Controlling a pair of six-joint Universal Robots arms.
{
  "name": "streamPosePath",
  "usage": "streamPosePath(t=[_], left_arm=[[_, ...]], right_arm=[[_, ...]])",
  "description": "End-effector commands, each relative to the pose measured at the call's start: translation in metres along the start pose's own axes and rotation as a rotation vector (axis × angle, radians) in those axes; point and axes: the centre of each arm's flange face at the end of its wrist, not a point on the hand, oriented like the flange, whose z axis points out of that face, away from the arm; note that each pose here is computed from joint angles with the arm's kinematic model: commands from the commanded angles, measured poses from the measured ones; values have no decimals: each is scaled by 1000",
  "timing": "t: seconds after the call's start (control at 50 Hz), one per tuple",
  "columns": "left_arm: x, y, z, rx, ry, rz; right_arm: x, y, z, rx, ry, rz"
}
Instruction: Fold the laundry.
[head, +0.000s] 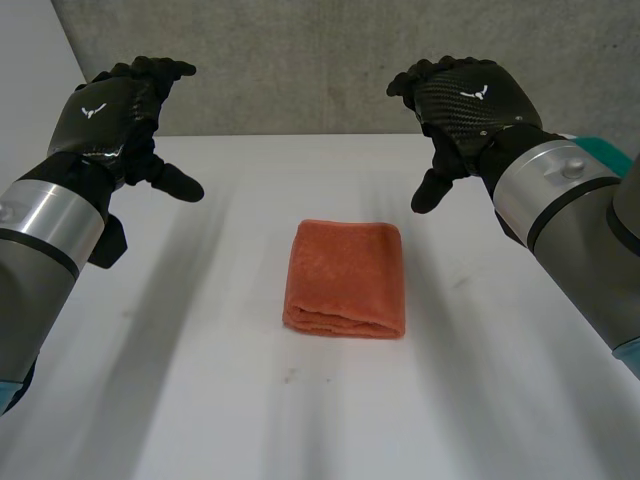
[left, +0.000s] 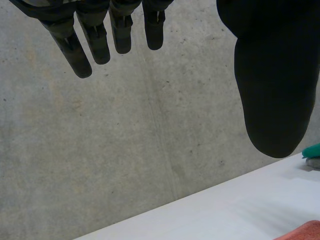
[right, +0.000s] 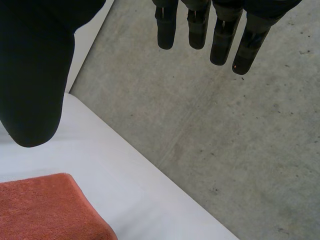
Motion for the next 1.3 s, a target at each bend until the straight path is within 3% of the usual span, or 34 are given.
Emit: streamPosePath(t=[0.02, 0.5, 0.66, 0.8, 0.96, 1.3], left_arm=[[0, 0, 0, 0, 1, -2], [0, 1, 0, 0, 1, -2], [0, 1, 0, 0, 1, -2], [0, 2, 1, -3, 3, -2], [-1, 4, 1, -9, 1, -2], [0, 6, 2, -15, 3, -3]], right_arm=[[-3, 4, 1, -17, -9, -13], [-6, 17, 2, -62, -20, -9], [-17, 48, 6, -188, -64, 1], [-72, 90, 0, -308, -207, 6], [-86, 144, 9, -350, -123, 81], [-99, 177, 16, -356, -104, 85]])
